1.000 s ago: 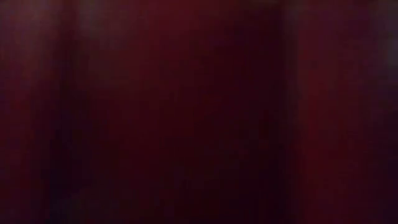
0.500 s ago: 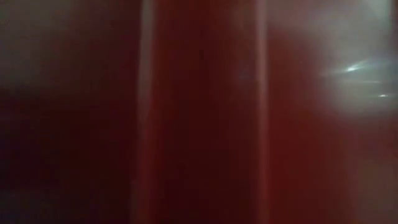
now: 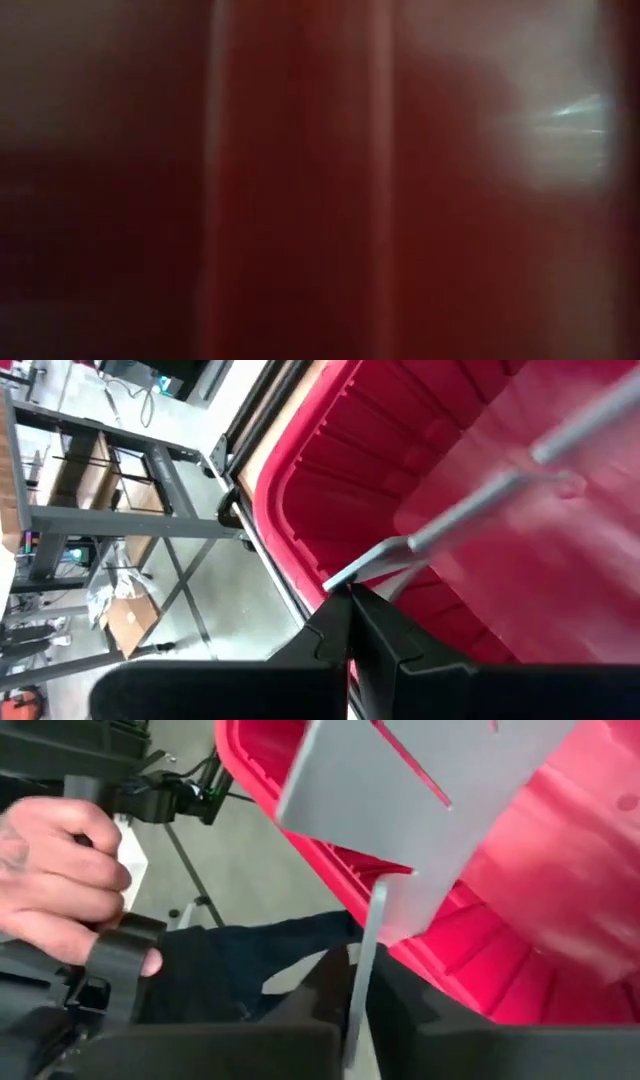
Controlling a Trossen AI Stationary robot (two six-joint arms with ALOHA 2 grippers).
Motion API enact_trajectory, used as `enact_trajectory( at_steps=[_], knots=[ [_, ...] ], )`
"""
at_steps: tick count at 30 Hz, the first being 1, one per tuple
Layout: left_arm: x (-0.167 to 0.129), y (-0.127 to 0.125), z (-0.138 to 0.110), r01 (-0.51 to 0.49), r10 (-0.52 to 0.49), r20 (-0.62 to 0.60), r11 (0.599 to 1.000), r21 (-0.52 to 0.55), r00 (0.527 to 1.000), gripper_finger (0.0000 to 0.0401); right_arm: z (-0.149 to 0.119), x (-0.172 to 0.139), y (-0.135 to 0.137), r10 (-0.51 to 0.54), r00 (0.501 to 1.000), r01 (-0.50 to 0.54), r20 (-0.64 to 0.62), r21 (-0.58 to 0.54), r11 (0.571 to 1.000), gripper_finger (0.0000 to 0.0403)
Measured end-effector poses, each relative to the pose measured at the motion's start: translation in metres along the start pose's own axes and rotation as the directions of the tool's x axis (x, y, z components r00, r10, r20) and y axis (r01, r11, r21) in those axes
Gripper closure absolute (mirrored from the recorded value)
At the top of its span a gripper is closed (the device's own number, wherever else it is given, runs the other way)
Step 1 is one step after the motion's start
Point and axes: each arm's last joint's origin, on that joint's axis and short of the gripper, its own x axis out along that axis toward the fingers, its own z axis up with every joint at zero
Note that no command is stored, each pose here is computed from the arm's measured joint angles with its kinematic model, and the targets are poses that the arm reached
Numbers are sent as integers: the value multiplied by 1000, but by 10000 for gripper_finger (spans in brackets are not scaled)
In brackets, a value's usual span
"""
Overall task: Sort blocks
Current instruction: Assemble the bin divider into the red bin
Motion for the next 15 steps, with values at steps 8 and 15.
enact_trajectory(
  at_steps=[8,15],
  knots=[
    [0,-1,3,0,0,1,1000,1,1000,400,1,0,-1,-7,1000,7,23,4,1000,399],
    [-1,-6,11,5,-5,12,1000,18,1000,401,3,1,-2,-17,999,14,36,62,998,401]
  ],
)
